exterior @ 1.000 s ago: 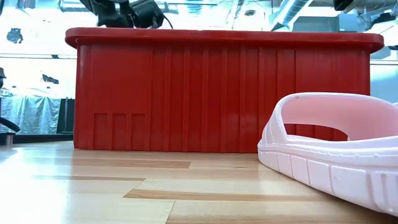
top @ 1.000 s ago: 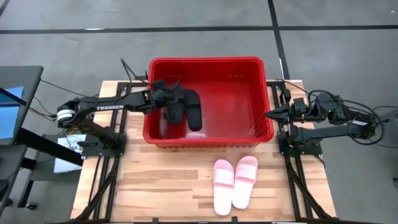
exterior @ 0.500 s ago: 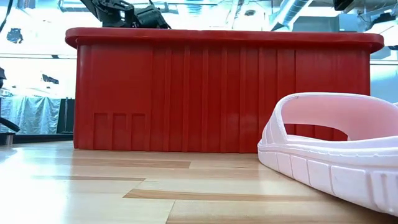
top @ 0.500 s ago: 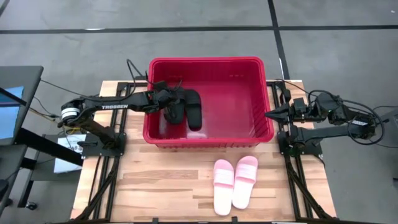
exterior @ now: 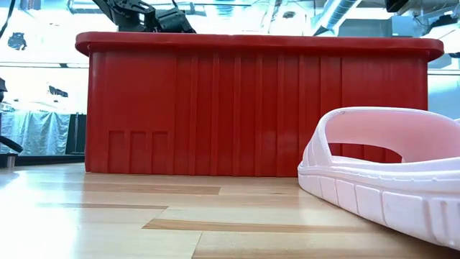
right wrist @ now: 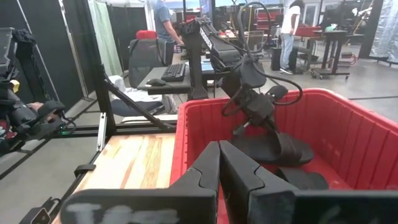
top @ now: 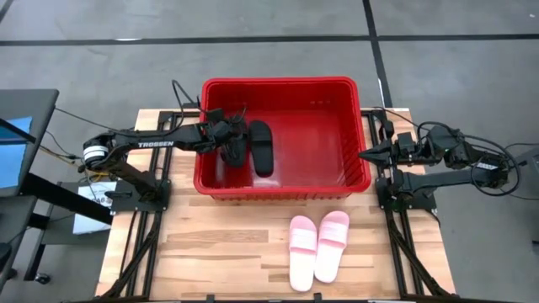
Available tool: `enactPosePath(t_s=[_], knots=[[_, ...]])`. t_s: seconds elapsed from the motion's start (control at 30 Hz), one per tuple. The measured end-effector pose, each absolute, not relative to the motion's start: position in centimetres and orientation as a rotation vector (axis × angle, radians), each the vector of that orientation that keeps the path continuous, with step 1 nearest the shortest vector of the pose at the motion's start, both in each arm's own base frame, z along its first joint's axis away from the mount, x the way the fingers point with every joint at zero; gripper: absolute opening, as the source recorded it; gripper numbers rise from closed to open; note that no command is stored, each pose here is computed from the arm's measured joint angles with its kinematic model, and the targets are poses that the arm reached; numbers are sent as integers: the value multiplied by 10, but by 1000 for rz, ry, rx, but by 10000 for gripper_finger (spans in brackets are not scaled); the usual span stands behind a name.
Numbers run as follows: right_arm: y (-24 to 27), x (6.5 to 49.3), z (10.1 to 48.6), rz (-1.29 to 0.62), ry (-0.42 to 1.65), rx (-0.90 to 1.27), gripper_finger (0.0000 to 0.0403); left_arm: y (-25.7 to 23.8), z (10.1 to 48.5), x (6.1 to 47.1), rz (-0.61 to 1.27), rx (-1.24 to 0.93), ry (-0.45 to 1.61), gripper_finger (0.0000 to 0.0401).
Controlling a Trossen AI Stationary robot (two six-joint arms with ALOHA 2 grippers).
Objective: Pick and place slides into bin
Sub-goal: Put the black slipper into the red bin
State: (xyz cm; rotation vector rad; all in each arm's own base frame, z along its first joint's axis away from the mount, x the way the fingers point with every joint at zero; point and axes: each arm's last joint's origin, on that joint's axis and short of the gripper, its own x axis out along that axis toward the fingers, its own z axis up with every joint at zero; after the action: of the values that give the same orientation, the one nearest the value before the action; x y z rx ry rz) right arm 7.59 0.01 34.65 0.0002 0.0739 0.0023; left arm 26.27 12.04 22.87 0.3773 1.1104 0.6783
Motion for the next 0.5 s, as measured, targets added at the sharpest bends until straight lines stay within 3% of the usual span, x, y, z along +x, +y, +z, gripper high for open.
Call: enactPosePath(t_s=[0.5], knots=[[0,76,346,2,74,0,0,120,229,264,659,377,1100,0]])
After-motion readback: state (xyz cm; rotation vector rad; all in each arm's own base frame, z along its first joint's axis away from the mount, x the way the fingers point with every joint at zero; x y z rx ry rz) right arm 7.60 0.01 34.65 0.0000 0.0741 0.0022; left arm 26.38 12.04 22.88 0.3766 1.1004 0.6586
